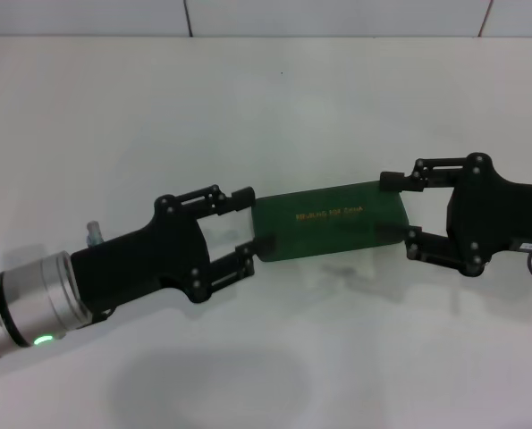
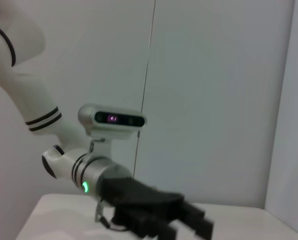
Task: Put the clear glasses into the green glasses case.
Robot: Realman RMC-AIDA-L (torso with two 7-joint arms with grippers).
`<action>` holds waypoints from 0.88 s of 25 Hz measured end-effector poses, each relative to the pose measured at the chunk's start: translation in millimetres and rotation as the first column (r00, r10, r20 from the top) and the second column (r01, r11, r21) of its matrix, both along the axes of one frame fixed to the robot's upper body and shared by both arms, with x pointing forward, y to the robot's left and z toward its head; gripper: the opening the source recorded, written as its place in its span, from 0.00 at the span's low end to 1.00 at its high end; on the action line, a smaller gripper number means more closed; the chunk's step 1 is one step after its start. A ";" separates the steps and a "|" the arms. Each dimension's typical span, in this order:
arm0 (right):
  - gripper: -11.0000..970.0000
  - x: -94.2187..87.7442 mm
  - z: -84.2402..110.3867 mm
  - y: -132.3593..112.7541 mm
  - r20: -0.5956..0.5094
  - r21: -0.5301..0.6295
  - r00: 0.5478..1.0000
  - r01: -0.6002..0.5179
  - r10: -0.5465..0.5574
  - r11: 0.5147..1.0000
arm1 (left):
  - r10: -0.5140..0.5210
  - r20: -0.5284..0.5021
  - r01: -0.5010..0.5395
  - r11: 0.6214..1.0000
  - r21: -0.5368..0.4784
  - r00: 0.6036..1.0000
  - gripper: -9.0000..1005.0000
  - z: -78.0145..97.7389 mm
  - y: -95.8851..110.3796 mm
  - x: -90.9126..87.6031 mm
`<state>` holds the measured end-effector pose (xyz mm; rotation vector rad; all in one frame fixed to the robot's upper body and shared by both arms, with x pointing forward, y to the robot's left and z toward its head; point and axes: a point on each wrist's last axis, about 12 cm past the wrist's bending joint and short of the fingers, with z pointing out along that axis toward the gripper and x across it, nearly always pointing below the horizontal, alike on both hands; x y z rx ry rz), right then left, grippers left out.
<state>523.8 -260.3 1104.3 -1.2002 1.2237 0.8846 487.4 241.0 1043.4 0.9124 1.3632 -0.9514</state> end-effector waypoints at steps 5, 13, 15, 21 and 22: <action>0.49 -0.1 2.2 4.8 0.009 -0.007 0.999 -0.038 0.038 0.999 | -0.004 -0.008 0.004 1.000 0.001 1.000 0.55 -0.8 0.4 -1.5; 0.49 1.1 2.2 3.9 0.004 -0.007 1.000 -0.027 0.027 1.000 | -0.014 -0.004 0.014 1.000 0.007 1.000 0.55 1.3 1.6 1.3; 0.49 0.9 1.8 3.7 0.000 -0.014 0.999 -0.033 0.033 0.999 | -0.022 -0.004 0.022 1.000 0.006 1.000 0.55 2.4 1.4 2.1; 0.56 0.4 0.9 3.3 0.018 -0.025 0.999 -0.033 0.033 0.999 | -0.022 -0.007 0.022 1.000 -0.005 1.000 0.62 4.1 2.1 2.9; 0.58 0.1 0.1 3.9 0.029 -0.026 0.999 -0.033 0.033 0.999 | -0.020 -0.004 0.020 1.000 -0.006 1.000 0.65 4.1 1.8 2.9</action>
